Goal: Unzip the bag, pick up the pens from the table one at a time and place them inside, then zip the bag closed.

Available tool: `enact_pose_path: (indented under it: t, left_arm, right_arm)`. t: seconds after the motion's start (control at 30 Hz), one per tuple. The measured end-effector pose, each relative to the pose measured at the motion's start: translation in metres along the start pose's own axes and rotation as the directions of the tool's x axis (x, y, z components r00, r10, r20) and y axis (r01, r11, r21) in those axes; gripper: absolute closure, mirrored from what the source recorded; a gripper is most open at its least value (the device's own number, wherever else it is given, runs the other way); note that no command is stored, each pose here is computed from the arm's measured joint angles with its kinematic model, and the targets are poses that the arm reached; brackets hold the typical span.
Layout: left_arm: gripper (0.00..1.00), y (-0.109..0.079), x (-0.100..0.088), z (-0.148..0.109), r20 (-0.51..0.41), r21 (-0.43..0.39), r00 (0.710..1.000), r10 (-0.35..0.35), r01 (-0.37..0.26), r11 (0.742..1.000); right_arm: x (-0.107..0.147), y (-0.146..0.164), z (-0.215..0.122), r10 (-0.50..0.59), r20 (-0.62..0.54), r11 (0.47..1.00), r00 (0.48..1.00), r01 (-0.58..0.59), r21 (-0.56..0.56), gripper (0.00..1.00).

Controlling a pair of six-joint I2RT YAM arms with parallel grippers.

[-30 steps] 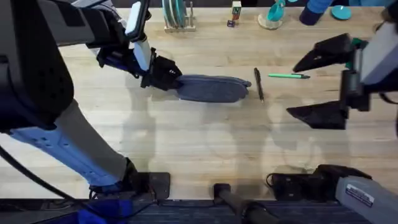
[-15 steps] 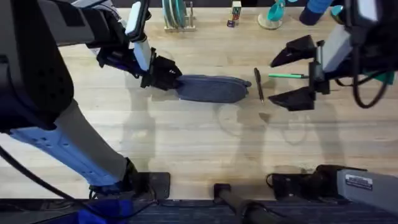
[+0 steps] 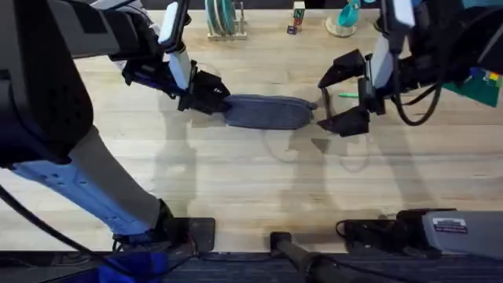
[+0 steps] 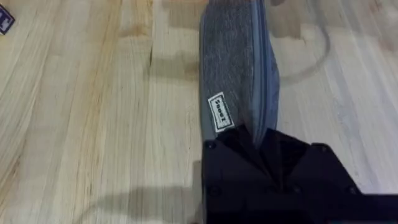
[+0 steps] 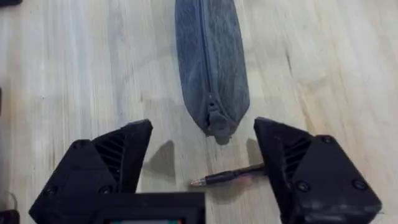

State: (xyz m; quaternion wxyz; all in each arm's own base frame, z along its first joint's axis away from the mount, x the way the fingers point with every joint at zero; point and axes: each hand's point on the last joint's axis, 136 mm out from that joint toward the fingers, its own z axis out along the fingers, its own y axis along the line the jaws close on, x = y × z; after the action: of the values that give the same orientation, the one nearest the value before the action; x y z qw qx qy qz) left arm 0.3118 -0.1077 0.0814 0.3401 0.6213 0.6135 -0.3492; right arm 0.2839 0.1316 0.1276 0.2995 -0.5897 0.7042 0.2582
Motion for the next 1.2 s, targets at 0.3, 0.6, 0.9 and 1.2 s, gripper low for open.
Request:
enact_pose_path:
  t: [0.3,0.6,0.9,1.2]
  left_arm:
    - [0.958,0.000,0.000,0.000,0.000,0.000,1.000,0.000,0.000,1.000]
    - [0.958,0.000,0.000,0.000,0.000,0.000,1.000,0.000,0.000,1.000]
    - [0.958,0.000,0.000,0.000,0.000,0.000,1.000,0.000,0.000,1.000]
    - [0.958,0.000,0.000,0.000,0.000,0.000,1.000,0.000,0.000,1.000]
  right_arm:
    - [0.006,-0.009,0.017,0.042,-0.025,0.999,0.999,-0.042,0.004,0.005]
    - [0.009,-0.007,0.027,0.061,-0.075,0.998,0.995,-0.061,0.006,0.005]
    - [0.018,-0.006,0.042,0.072,-0.108,0.997,0.991,-0.075,-0.024,0.005]
    - [0.020,-0.008,0.044,0.073,-0.111,0.997,0.991,-0.076,-0.023,0.005]
